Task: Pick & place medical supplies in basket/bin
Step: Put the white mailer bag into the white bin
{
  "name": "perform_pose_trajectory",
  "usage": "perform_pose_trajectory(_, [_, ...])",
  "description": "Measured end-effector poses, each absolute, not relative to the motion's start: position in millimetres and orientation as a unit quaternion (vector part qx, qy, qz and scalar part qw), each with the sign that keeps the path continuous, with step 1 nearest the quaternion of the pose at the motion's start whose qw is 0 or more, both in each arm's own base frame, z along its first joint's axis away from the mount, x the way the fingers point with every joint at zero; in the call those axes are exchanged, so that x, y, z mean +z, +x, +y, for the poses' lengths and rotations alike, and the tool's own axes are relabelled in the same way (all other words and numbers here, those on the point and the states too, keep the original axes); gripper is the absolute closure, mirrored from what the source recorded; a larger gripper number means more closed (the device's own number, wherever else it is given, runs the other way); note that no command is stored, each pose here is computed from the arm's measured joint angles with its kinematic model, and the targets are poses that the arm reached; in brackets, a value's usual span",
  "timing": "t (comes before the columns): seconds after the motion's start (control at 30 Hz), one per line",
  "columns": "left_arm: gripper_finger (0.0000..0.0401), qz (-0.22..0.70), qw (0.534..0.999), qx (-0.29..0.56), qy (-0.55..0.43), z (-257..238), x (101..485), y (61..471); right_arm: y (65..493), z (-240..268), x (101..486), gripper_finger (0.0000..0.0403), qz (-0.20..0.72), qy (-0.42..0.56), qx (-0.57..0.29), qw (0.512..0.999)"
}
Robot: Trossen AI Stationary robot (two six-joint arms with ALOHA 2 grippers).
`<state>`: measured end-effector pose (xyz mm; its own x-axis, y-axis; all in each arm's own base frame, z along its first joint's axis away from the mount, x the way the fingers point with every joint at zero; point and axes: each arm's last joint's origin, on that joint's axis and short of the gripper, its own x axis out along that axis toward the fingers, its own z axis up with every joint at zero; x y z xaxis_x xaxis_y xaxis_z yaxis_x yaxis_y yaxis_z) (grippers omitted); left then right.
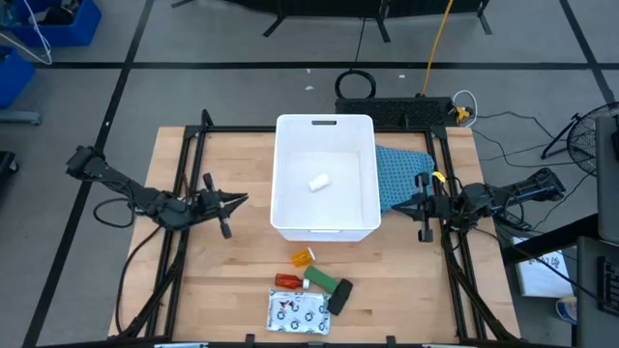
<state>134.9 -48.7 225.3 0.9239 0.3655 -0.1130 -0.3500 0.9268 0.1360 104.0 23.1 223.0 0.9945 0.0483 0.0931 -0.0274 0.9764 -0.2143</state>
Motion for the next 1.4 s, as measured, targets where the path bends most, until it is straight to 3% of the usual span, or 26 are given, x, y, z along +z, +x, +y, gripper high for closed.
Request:
perform_pose_trajectory(0.17, [0.0396,0.089,0.971,0.178,0.135,-75.4,238.8,146.2,104.0,23.1,222.9,0.0403,-0.049,-0.108,0.019,0.993])
perform_pose_trajectory(0.43, [0.0393,0.102,0.971,0.125,0.175,-148.3,273.1,187.4,104.0,23.0,222.9,0.0403,-0.049,-0.111,0.018,0.992])
perform_pose_trajectory(0.73, [0.0308,0.200,0.970,0.085,0.111,-213.6,274.6,245.6,103.7,23.0,225.6,0.0403,-0.062,-0.121,0.015,0.991])
perform_pose_trajectory(1.07, [0.0174,0.412,0.911,0.020,0.001,-237.7,218.2,305.2,104.0,23.1,226.9,0.0403,-0.071,-0.120,0.015,0.990])
perform_pose_trajectory(1.4, [0.0131,0.480,0.877,0.001,-0.030,-231.2,186.7,322.9,105.2,23.5,215.4,0.0403,-0.119,-0.122,0.006,0.985])
